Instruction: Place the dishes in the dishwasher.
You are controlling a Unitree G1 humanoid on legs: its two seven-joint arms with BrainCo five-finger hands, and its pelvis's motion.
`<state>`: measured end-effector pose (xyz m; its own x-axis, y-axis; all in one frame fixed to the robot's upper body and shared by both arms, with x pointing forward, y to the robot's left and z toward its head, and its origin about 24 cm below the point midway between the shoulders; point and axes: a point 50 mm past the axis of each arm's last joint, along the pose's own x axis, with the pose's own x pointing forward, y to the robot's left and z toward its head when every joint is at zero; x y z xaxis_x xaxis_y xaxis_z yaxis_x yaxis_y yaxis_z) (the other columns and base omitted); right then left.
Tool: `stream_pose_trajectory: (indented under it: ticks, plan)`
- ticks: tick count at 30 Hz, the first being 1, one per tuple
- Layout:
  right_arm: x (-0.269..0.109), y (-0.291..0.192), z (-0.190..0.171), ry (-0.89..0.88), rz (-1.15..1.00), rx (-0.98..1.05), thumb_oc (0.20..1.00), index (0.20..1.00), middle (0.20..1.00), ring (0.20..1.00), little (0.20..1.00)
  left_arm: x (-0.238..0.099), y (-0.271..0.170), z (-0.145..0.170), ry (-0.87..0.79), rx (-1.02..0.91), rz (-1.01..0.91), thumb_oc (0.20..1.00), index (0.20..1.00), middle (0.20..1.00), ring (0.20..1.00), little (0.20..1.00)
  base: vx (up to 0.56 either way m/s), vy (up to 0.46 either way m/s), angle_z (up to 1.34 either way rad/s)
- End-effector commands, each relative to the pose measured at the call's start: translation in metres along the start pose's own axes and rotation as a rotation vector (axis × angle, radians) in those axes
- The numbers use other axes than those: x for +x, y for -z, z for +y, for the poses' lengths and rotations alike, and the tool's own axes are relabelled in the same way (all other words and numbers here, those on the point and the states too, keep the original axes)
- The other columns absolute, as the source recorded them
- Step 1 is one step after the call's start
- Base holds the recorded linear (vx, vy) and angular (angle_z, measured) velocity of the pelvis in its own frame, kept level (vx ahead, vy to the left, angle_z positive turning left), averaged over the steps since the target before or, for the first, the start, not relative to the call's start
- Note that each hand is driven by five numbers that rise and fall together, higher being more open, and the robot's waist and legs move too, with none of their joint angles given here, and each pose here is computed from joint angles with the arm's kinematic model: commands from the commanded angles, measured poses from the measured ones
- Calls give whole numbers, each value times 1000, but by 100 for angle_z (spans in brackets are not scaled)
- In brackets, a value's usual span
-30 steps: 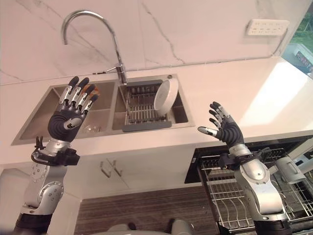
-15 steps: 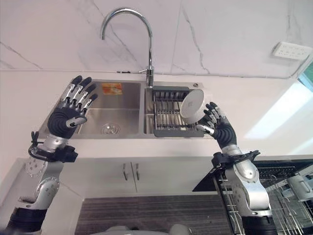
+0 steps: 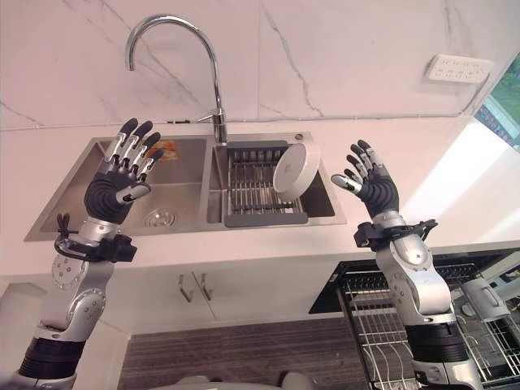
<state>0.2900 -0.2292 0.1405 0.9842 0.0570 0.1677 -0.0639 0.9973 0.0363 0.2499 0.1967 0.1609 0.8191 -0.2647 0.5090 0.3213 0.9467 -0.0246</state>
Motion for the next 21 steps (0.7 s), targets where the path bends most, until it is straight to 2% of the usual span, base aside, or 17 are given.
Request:
stream_pose_trajectory:
  ticks: [1, 8, 21]
  plan:
    - [14, -22, 6, -2, -95, 68, 1000, 1000, 1000, 1000, 1000, 8, -15, 2, 17, 30, -90, 1000, 1000, 1000, 1000, 1000, 0, 0, 0]
    - [30, -6, 6, 73, -26, 127, 1000, 1000, 1000, 1000, 1000, 14, -13, 0, 37, 23, -76, 1000, 1000, 1000, 1000, 1000, 0, 3, 2]
    - [57, -9, -35, 246, 70, 159, 1000, 1000, 1000, 1000, 1000, 25, -15, 0, 65, 16, -64, 1000, 1000, 1000, 1000, 1000, -6, 17, 9]
